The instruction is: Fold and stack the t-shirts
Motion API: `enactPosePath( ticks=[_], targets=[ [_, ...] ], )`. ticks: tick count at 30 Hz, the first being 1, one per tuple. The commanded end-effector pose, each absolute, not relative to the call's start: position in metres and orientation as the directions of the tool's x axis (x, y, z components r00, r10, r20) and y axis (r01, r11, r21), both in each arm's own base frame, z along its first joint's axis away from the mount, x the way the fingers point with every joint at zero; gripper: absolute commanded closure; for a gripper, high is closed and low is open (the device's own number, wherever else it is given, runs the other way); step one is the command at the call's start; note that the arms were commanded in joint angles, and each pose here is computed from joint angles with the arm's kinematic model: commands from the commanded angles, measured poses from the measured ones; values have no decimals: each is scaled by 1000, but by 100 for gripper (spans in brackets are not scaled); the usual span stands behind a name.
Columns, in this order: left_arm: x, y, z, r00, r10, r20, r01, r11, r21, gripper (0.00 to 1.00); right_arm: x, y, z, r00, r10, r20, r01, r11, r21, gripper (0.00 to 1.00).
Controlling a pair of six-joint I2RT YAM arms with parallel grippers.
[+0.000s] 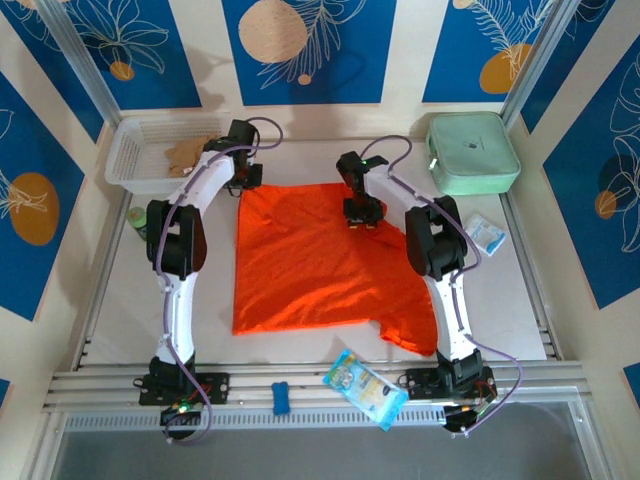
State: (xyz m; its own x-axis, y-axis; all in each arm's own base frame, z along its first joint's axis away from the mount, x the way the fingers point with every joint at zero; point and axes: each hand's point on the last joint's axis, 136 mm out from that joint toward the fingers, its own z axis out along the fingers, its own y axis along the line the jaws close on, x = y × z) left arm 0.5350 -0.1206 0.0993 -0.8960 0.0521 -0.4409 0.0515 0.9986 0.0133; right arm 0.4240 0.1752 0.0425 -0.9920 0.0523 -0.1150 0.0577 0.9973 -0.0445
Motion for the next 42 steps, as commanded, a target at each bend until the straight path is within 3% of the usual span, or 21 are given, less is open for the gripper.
enactPosePath(
  ticks=[1, 8, 20, 31, 42],
  targets=[
    [533, -121, 113, -885, 74, -461, 71, 997, 24, 100, 437, 168, 103, -970, 93, -226, 98, 995, -11, 58],
    [532, -124, 113, -885, 66, -462, 73, 997, 3, 100, 467, 138, 142, -947, 107, -302, 95, 994, 53, 46],
    [532, -126, 109, -889, 55, -455, 69, 998, -14, 100, 547, 109, 97, -958, 90, -274, 27, 974, 224, 44],
    [531, -127, 105, -893, 50, -447, 66, 998, -22, 100, 553, 117, 55, -973, 120, -199, 45, 938, 344, 44],
    [529, -127, 104, -893, 56, -446, 70, 997, -16, 100, 554, 115, 35, -976, 155, -152, 90, 926, 366, 54]
  ],
)
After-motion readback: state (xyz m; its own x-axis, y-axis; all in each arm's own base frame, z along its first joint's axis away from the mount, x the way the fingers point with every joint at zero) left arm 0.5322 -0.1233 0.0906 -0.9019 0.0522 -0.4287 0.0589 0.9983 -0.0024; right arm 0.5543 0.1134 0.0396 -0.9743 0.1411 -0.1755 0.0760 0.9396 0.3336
